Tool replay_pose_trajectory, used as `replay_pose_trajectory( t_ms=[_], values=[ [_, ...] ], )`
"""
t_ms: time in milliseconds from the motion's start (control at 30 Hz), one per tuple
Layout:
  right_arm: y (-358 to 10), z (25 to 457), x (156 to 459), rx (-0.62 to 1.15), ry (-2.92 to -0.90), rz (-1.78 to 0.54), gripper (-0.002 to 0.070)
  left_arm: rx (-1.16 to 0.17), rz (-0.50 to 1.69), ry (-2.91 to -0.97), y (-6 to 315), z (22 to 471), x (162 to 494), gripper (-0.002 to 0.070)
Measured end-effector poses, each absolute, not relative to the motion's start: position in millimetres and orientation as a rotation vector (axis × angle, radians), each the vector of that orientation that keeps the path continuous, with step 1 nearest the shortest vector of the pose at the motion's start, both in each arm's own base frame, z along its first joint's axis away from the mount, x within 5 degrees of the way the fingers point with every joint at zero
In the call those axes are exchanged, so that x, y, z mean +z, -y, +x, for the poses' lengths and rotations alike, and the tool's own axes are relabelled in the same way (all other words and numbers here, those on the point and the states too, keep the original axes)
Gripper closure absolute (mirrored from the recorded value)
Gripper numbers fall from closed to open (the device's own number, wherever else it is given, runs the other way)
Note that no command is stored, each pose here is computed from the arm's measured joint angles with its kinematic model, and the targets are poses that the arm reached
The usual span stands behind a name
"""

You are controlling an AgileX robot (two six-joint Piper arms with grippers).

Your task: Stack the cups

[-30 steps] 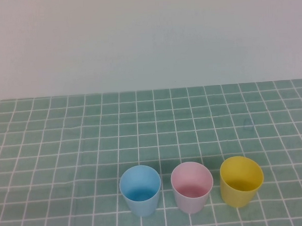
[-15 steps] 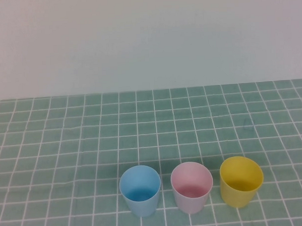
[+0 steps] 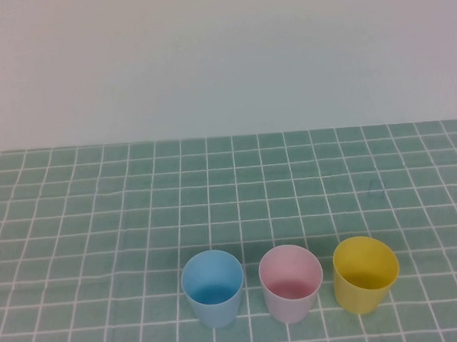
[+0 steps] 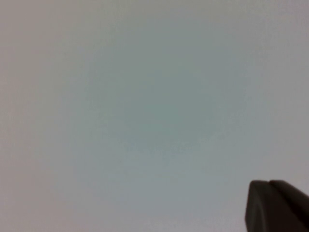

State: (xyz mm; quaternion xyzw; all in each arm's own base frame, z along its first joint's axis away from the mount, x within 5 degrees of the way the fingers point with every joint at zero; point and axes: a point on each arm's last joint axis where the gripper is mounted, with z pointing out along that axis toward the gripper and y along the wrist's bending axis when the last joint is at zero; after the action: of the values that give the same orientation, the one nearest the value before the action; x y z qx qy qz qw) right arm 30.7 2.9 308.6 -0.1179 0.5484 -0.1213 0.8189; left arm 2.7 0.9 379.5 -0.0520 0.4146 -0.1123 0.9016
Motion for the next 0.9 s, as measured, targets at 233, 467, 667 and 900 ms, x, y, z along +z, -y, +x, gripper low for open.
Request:
replay_pose_trajectory(
  t_ms=[233, 467, 667, 900],
  values=[
    [-2, 32, 308, -0.21, -1.187, -0.215, 0.0678, -0.204, -0.093, -0.9, 0, 5, 377, 0.0676],
    [10, 45, 283, -0.282, -1.516, -0.132, 0.0678, -0.178, -0.148, -1.609, 2, 45, 344, 0.0676],
    [16, 60, 262, -0.29, -1.794, -0.076, 0.0678, -0.115, -0.111, -1.993, 3, 73, 346, 0.0676],
    [12, 76, 252, -0.243, -1.94, -0.1, 0.0678, -0.259, -0.077, -2.295, 15, 126, 317, 0.0676]
  ],
)
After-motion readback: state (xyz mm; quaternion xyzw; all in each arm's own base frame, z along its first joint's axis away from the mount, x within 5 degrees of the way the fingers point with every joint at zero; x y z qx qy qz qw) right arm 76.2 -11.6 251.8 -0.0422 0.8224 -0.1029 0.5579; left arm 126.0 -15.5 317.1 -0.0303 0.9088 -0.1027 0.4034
